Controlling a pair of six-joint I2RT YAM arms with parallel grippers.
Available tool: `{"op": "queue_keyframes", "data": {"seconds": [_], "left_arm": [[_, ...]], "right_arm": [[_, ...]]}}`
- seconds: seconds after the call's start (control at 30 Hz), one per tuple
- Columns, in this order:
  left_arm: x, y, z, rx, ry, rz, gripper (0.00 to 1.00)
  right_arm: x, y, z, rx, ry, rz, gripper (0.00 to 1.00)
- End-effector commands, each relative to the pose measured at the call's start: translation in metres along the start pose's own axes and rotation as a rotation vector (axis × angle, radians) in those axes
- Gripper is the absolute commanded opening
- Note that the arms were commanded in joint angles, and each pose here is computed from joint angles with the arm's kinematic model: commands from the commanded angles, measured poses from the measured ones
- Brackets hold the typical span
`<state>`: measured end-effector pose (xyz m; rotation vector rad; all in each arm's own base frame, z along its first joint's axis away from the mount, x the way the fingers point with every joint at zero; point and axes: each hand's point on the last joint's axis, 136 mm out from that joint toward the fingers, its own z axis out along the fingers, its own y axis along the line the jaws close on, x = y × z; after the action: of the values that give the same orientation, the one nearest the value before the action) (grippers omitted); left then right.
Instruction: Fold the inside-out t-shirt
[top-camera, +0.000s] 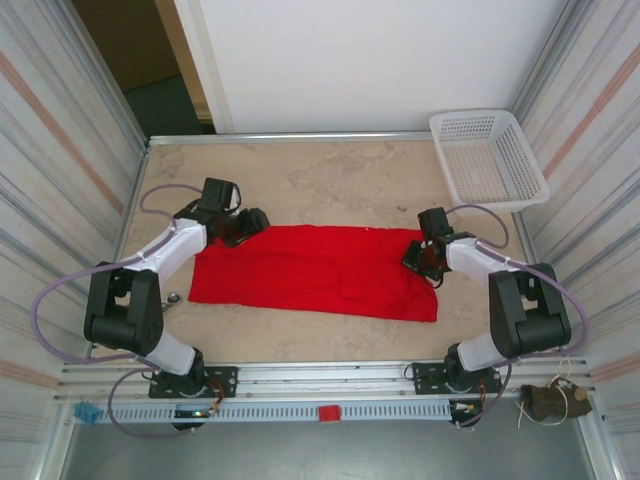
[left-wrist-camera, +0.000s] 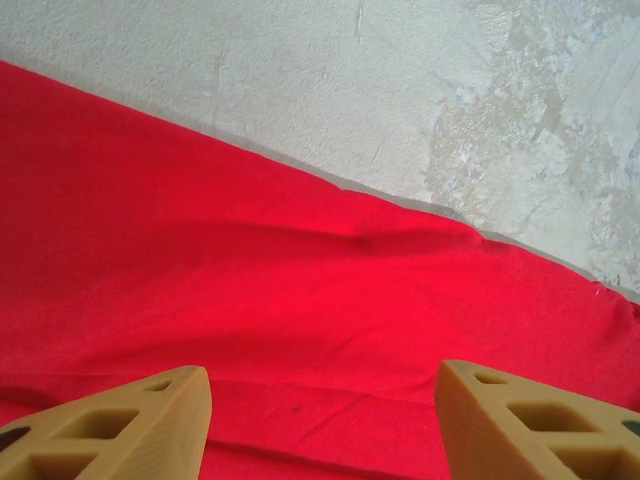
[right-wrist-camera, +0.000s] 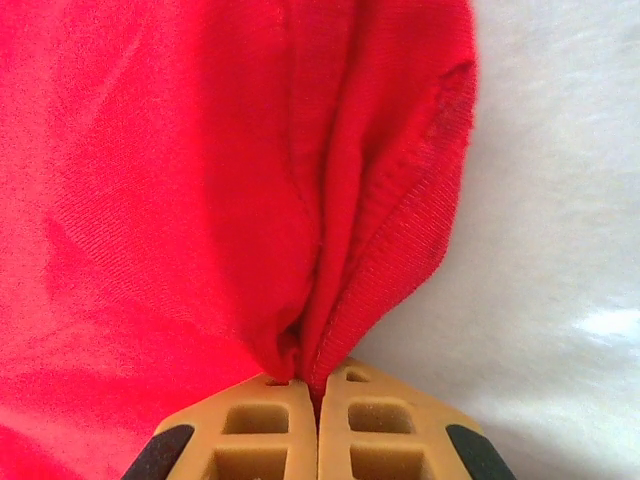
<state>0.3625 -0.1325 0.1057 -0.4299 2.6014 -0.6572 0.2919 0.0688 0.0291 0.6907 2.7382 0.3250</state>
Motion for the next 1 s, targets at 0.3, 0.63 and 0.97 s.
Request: {"op": "queue_keyframes", "data": {"seconds": [0.3, 0.63, 0.97], "left_arm": [[0.008, 0.013, -0.007, -0.026, 0.010, 0.022, 0.61], [0.048, 0.030, 0.033, -0.074, 0.104, 0.026, 0.61], [0.045, 0.008, 0.019, -0.018, 0.063, 0.042, 0.61]], "right_arm": [[-0.042, -0.059, -0.070, 0.059, -0.105, 0.163, 0.00], [-0.056, -0.028, -0.107, -0.062, -0.132, 0.125, 0.00], [-0.046, 0.029, -0.152, -0.137, -0.182, 0.017, 0.00]]}}
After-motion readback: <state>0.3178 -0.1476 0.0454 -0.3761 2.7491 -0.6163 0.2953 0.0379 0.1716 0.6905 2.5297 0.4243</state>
